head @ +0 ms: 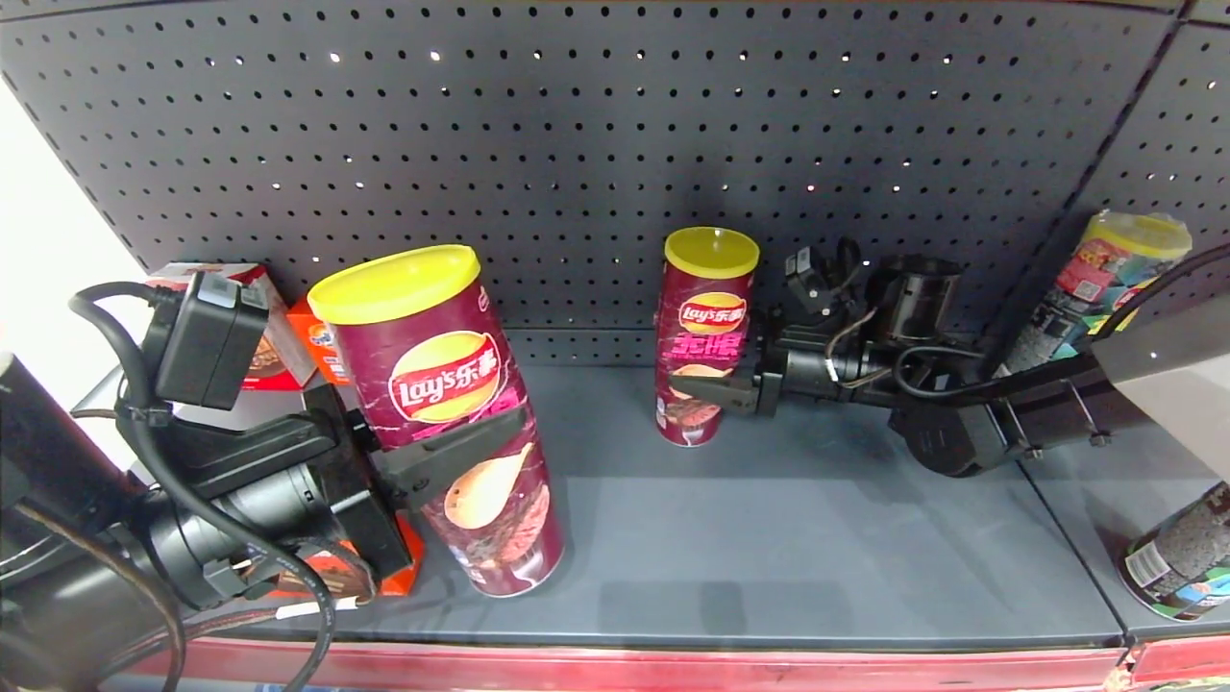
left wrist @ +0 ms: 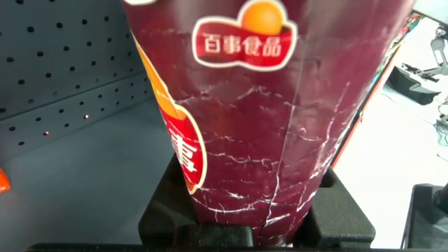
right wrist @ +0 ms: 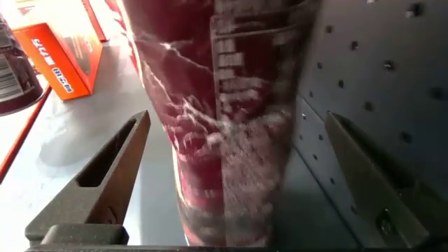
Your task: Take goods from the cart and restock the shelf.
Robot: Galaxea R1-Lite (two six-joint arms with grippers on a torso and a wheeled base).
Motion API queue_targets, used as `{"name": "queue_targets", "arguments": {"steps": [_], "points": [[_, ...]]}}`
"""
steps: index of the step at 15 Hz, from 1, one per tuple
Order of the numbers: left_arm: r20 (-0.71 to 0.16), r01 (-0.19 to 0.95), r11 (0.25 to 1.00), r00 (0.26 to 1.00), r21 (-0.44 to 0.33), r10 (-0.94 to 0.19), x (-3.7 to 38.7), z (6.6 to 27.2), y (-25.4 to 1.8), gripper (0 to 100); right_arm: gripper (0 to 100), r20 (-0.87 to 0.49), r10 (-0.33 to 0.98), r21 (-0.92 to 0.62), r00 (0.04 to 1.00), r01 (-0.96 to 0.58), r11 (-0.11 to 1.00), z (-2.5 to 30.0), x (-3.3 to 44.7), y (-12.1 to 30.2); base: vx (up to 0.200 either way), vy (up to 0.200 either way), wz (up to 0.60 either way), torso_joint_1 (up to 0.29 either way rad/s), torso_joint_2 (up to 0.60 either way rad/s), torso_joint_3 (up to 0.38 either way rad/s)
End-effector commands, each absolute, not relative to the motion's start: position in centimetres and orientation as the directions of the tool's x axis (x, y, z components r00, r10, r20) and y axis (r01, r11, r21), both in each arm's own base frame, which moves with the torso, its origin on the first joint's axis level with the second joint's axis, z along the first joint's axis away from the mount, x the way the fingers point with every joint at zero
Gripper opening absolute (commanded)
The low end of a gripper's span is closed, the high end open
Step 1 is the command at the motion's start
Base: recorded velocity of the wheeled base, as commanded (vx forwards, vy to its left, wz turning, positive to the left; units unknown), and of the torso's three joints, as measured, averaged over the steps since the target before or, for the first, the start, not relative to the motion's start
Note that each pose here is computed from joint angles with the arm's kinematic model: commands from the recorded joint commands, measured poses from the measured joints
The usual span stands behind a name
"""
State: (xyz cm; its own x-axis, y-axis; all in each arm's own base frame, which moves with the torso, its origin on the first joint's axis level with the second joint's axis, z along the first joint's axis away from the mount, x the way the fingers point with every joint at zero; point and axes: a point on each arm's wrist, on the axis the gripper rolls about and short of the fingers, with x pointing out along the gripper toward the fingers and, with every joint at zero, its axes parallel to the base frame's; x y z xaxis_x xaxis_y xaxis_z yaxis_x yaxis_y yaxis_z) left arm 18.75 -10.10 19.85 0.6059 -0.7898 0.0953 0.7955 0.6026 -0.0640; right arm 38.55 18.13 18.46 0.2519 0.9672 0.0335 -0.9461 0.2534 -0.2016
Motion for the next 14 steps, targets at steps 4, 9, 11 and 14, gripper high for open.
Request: {"name": "queue_targets", "arguments": {"steps": [4, 9, 11, 14], "points": [[0.092, 0.795, 0.602, 0.606, -0.067, -0.790, 18.9, 19.8, -10.2, 0, 0, 0.034, 0.971, -0.199, 0.238, -0.950, 0.240, 18.0, 39.0, 19.1, 0.000, 0.000, 0.00, 0.000, 0.00, 0.000], [0.092, 0.794, 0.604, 0.607, -0.067, -0.789, 18.9, 19.8, -10.1, 0, 0, 0.045, 0.969, -0.212, 0.243, -0.946, 0.247, 19.4, 38.0, 18.3, 0.000, 0.000, 0.00, 0.000, 0.00, 0.000], [0.092, 0.794, 0.604, 0.607, -0.067, -0.789, 18.9, 19.8, -10.1, 0, 0, 0.045, 0.970, -0.213, 0.238, -0.946, 0.243, 20.0, 36.5, 17.9, 0.000, 0.000, 0.00, 0.000, 0.00, 0.000], [0.093, 0.795, 0.602, 0.606, -0.066, -0.790, 18.8, 19.8, -10.1, 0, 0, 0.033, 0.979, -0.211, 0.199, -0.956, 0.201, 20.8, 32.1, 17.1, 0.000, 0.000, 0.00, 0.000, 0.00, 0.000]]}}
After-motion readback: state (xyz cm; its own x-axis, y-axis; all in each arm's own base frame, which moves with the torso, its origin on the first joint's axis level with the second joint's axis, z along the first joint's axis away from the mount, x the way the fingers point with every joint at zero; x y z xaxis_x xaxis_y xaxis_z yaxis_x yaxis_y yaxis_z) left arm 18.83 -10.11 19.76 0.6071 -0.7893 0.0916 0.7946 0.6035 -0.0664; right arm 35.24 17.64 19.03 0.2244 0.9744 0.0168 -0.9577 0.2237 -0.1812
